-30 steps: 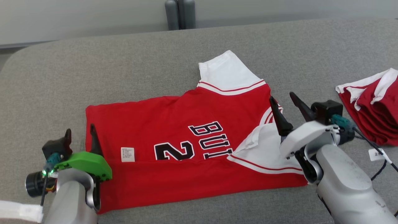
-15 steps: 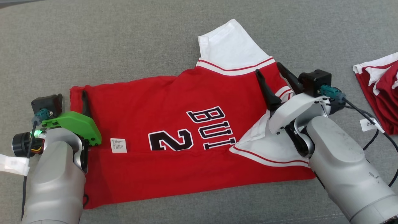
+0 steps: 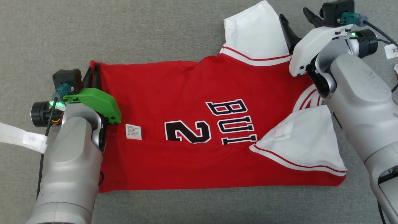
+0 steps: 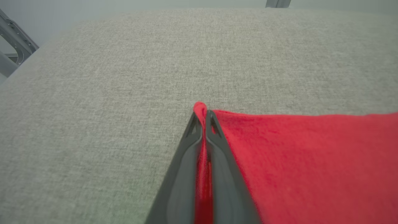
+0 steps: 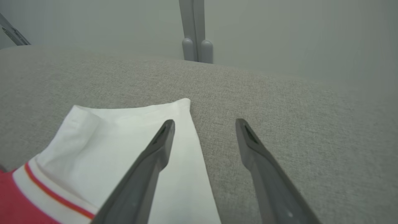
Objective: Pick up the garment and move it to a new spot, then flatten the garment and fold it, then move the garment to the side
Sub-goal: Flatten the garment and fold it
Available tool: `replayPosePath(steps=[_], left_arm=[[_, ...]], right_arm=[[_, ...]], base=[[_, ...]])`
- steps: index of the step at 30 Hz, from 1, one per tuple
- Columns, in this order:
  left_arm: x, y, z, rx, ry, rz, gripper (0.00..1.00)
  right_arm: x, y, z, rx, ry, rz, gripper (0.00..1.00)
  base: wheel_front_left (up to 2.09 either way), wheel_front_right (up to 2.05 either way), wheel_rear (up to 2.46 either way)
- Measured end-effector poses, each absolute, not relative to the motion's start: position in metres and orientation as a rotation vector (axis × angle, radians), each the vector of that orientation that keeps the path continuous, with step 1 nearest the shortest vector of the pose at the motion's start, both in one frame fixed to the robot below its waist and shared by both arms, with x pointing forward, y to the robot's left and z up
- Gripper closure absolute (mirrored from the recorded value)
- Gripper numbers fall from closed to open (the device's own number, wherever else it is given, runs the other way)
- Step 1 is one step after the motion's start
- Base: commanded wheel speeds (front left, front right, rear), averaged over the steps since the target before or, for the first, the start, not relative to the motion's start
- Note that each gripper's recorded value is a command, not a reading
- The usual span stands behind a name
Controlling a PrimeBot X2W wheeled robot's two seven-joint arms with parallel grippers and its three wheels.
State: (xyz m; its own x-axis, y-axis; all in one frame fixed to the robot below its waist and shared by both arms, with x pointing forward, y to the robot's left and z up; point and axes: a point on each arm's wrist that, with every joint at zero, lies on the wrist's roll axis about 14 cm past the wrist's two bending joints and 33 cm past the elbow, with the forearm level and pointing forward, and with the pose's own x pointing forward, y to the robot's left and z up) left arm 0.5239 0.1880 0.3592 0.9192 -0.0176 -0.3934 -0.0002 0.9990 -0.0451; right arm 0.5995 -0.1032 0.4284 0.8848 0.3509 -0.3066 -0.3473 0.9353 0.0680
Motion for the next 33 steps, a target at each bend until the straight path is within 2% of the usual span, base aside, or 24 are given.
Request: replayPosePath(steps=[12,13,14,15,16,21,28,33], left_arm=[[0.522,0.199,0.361,-0.021,0.371,-0.009,1.0],[0.522,0.199,0.36,-0.025,0.371,-0.008,1.0],[0.522,0.199,0.36,-0.029,0.37,-0.008,1.0],[0.522,0.199,0.36,-0.033,0.368,-0.009,1.0],[0.523,0.199,0.361,-0.041,0.363,-0.006,1.0],[0.527,0.2,0.368,-0.033,0.334,0.016,1.0],[0.542,0.203,0.403,-0.04,0.213,0.049,1.0],[0.538,0.207,0.416,-0.023,0.179,0.048,1.0]], right_arm=[[0.63,-0.07,0.384,-0.052,0.485,0.413,0.0],[0.631,-0.067,0.383,-0.057,0.491,0.419,0.07],[0.633,-0.064,0.382,-0.058,0.491,0.424,0.45],[0.635,-0.062,0.381,-0.062,0.489,0.429,0.9],[0.637,-0.06,0.381,-0.065,0.485,0.434,1.0],[0.645,-0.064,0.388,-0.06,0.429,0.42,1.0],[0.665,-0.101,0.434,-0.054,0.239,0.33,1.0],[0.659,-0.105,0.459,-0.007,0.173,0.314,1.0]], base=[[0.0,0.0,0.0],[0.0,0.0,0.0],[0.0,0.0,0.0],[0.0,0.0,0.0],[0.0,0.0,0.0],[0.0,0.0,0.0],[0.0,0.0,0.0],[0.0,0.0,0.0]])
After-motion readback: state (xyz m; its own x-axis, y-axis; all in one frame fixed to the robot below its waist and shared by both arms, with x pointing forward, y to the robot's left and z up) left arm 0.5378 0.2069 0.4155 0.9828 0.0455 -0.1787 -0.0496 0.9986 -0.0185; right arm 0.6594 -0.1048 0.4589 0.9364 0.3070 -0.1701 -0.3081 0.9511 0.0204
